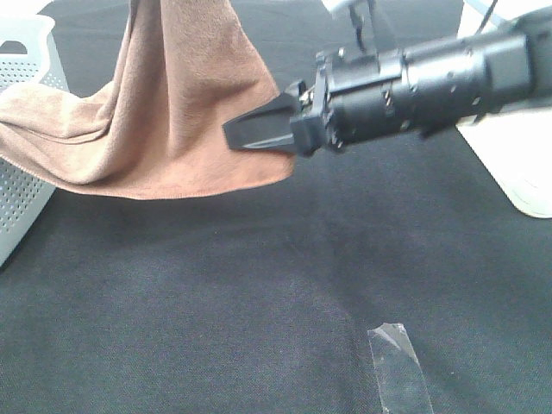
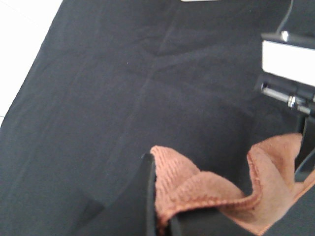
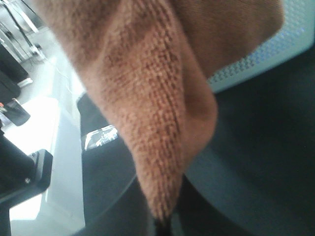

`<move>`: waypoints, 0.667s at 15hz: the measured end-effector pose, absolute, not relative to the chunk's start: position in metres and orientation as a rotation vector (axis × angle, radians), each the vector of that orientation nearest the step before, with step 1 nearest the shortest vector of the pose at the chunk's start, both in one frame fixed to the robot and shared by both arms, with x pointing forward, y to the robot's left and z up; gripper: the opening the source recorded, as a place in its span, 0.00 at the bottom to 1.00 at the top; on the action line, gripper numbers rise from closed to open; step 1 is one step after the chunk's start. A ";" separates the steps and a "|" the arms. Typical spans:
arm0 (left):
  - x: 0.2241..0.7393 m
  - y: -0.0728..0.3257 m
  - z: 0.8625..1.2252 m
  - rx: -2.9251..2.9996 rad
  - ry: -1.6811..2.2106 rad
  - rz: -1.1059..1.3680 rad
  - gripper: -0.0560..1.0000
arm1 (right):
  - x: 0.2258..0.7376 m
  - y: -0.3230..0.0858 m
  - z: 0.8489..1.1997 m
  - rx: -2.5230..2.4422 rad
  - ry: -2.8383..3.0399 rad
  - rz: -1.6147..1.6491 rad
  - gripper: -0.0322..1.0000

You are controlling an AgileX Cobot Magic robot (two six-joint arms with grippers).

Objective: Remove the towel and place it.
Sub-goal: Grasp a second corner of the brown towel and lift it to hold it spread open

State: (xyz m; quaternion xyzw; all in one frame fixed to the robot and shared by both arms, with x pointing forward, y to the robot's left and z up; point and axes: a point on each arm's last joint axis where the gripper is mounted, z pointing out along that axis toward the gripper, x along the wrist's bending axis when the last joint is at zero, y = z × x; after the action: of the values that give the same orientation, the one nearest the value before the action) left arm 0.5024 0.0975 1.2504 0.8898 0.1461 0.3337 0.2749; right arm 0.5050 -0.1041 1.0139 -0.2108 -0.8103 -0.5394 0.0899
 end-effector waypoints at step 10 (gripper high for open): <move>0.540 0.077 1.244 2.226 0.324 1.126 0.05 | 0.544 -0.154 1.169 -1.124 -3.184 -0.867 0.03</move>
State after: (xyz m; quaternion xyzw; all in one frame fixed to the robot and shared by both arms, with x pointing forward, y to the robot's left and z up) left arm 0.5402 0.0771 1.2440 0.8418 0.1226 0.4260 0.3080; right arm 0.5443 -0.1535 1.1687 -0.3175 -0.8998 -0.2451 -0.1716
